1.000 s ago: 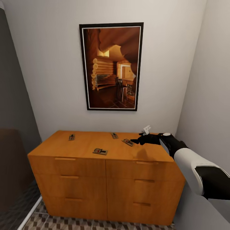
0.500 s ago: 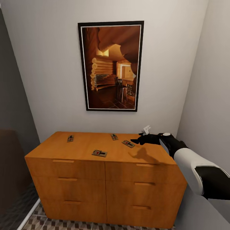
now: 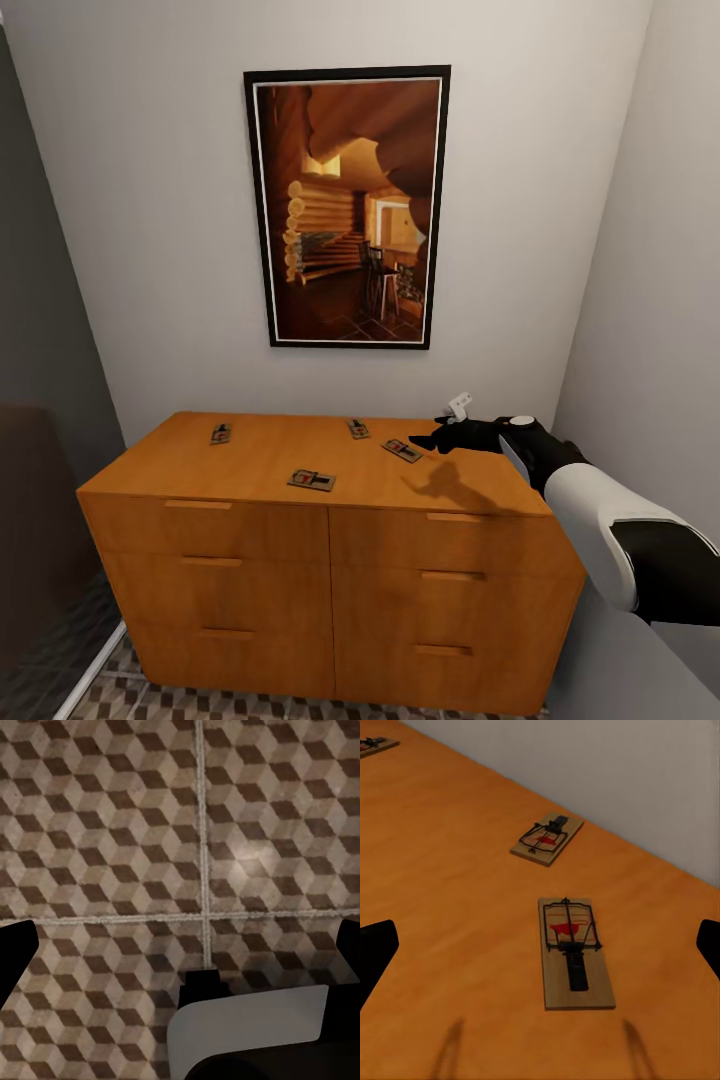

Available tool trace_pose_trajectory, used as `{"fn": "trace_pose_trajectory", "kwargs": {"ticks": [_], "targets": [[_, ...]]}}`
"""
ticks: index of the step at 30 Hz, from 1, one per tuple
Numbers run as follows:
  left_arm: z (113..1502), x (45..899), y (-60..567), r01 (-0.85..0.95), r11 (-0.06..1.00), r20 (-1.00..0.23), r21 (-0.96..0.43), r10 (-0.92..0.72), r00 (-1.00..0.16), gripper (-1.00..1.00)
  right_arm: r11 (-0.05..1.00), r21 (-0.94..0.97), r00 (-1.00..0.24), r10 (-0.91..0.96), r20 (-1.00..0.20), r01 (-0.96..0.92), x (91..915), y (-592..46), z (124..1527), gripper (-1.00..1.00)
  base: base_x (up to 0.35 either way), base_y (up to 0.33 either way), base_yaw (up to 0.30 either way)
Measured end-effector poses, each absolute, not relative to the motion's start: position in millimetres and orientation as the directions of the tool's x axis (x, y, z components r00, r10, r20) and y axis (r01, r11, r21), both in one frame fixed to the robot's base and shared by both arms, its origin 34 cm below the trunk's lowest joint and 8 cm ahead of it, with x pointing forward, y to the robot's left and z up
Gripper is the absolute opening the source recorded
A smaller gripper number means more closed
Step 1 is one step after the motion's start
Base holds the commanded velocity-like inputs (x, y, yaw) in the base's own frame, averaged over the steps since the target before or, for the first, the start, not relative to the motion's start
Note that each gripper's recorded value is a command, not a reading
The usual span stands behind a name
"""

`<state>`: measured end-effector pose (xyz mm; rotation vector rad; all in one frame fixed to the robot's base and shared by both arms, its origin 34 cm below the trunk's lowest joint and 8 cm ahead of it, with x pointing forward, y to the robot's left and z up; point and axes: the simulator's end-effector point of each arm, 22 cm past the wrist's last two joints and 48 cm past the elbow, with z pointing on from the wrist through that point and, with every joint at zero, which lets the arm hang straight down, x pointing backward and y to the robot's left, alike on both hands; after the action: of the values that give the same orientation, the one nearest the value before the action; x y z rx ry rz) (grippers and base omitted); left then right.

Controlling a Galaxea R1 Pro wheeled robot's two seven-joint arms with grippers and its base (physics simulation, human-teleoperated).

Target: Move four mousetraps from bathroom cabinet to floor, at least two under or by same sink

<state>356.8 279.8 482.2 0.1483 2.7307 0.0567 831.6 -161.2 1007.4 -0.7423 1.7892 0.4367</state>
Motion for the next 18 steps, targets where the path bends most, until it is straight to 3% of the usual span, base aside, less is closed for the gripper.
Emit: {"fn": "trace_pose_trajectory", "kwargs": {"ticks": [18], "targets": [[479.5, 350.5, 279.8, 0.095, 0.994, -0.38, 0.06, 0.111, -0.918, 1.0, 0.736, -0.065, -0.207, -0.273, -0.94, -0.674, 831.7, -160.8, 1007.3, 1.0, 0.001, 0.0, 0.0]]}}
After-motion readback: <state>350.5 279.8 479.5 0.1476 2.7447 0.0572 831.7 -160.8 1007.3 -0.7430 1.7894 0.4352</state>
